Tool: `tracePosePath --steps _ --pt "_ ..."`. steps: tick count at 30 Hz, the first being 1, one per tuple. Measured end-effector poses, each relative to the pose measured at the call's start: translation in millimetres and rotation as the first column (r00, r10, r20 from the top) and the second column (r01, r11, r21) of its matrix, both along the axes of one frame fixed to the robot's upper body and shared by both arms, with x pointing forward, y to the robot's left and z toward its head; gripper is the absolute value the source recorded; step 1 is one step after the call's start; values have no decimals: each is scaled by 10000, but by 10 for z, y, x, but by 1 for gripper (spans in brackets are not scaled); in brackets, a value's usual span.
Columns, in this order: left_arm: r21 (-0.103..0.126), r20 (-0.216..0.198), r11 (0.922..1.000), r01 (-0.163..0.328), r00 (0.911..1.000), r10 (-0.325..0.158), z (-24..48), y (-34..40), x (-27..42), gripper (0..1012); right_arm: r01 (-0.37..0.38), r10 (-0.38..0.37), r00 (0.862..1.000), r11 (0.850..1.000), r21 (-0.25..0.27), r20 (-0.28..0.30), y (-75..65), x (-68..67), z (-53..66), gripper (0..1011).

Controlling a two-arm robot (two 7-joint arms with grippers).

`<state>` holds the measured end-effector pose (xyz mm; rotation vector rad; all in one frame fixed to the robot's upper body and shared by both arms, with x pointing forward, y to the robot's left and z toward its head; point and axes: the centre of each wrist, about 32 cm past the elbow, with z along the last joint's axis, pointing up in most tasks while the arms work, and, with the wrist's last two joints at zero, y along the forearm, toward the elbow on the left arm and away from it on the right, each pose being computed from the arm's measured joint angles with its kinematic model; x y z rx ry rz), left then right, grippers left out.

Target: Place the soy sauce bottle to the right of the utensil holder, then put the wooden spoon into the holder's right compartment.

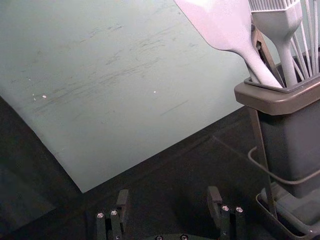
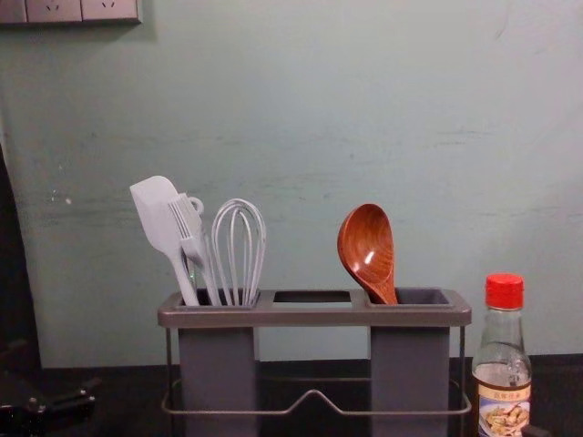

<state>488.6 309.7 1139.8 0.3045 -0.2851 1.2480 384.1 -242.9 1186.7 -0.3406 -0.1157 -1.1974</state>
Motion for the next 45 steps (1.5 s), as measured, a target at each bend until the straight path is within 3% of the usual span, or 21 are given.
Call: tracePosePath --steps 45 --pt "0 0 10000 0 10000 0 0 0 0 1012 10 -11 10000 10000 42 92 4 -11 -4 1004"
